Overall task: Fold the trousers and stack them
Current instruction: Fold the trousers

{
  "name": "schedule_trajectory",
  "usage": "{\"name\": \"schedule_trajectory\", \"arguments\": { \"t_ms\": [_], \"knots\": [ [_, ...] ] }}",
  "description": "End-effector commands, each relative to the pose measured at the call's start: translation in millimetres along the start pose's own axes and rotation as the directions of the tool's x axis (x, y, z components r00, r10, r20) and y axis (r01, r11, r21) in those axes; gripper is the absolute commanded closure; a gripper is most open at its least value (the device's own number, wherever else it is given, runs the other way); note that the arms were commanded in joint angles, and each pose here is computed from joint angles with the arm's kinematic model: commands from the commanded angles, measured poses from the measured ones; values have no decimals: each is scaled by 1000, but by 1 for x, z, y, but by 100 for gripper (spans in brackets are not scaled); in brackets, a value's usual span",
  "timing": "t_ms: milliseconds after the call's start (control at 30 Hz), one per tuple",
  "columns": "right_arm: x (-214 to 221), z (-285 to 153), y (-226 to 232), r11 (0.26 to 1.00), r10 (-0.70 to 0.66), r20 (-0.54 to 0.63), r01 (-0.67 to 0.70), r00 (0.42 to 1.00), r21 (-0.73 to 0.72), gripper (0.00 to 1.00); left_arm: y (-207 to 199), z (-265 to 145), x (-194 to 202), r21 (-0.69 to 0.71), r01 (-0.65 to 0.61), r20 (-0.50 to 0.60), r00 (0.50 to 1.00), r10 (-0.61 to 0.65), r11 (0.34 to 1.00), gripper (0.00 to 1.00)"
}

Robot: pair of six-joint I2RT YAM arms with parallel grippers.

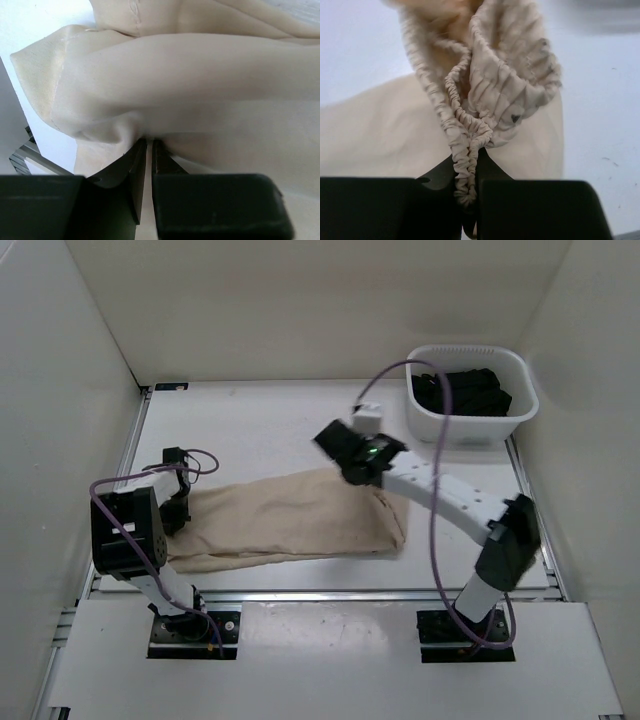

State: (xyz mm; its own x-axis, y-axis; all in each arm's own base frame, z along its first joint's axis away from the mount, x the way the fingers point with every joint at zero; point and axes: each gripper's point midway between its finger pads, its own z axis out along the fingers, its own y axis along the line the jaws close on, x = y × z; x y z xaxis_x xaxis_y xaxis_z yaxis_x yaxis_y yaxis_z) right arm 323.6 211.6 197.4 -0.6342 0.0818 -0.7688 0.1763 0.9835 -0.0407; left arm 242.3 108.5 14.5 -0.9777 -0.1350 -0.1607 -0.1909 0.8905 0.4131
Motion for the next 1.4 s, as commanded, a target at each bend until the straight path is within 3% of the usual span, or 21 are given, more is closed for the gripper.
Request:
{"name": "schedule_trajectory", "arguments": {
  "t_ms": [0,67,133,300,433,467,500,567,600,633,733,767,800,867,900,1000,1033,1200,1233,1300,1367],
  "knots": [
    [26,-22,38,982,-141,72,130,987,134,100,4,-4,-7,-29,5,25,1000,-4,1000,77],
    [58,-30,90,970,-239,77,233,968,74,100,4,-4,-9,-29,5,25,1000,-4,1000,77],
    [66,-44,130,969,-247,115,249,962,-4,100,3,-2,-8,-29,1,17,1000,0,1000,77],
    [126,-22,175,943,-315,2,313,949,-113,100,6,-2,-12,-47,-2,10,1000,3,999,77],
    [157,-26,217,837,-462,-10,432,887,-335,75,7,-3,-16,-47,3,20,1000,-2,999,76],
    [168,-34,227,750,-563,18,520,826,-408,66,8,-5,-20,-47,7,29,1000,-6,999,76],
    [176,-59,244,681,-597,35,529,801,-507,54,8,-5,-20,-47,8,29,1000,-6,999,76],
    [153,-97,247,604,-614,136,574,777,-552,31,9,-5,-20,-58,8,29,1000,-6,998,76],
    [146,-118,247,547,-633,203,618,747,-566,27,9,-5,-20,-58,8,29,1000,-6,998,76],
    [137,-118,238,558,-625,225,629,748,-540,24,9,-5,-20,-58,8,29,1000,-6,998,74],
    [88,-161,211,605,-474,265,529,840,-595,24,10,-7,-21,-58,13,39,999,-11,998,74],
    [99,-140,192,644,-487,224,520,844,-561,24,11,-9,-22,-57,17,47,999,-14,998,74],
    [91,-121,178,719,-430,180,456,885,-525,32,9,-7,-18,-47,12,38,999,-10,999,74],
    [94,-92,157,784,-386,99,382,917,-489,45,8,-8,-14,-38,7,30,1000,-6,999,73],
    [95,-59,140,840,-337,16,308,941,-446,64,8,-8,-14,-38,7,29,1000,-6,999,73],
    [127,-10,134,855,-337,-144,239,930,-459,96,7,-7,-10,-38,3,21,1000,-2,999,73],
    [134,-6,134,849,-335,-162,223,928,-479,100,9,-7,-10,-50,3,21,1000,-2,999,73],
    [190,31,124,867,-348,-299,184,889,-463,100,9,-7,-10,-50,3,21,1000,-2,999,72],
    [191,33,120,879,-328,-330,158,885,-450,100,10,-5,-9,-59,-1,13,1000,2,998,72],
    [143,24,121,879,-272,-286,117,919,-462,96,10,-5,-7,-59,-5,4,1000,5,998,72],
    [92,12,114,887,-212,-207,99,955,-450,55,12,-5,-7,-69,-5,4,1000,5,998,72]
  ]
}}
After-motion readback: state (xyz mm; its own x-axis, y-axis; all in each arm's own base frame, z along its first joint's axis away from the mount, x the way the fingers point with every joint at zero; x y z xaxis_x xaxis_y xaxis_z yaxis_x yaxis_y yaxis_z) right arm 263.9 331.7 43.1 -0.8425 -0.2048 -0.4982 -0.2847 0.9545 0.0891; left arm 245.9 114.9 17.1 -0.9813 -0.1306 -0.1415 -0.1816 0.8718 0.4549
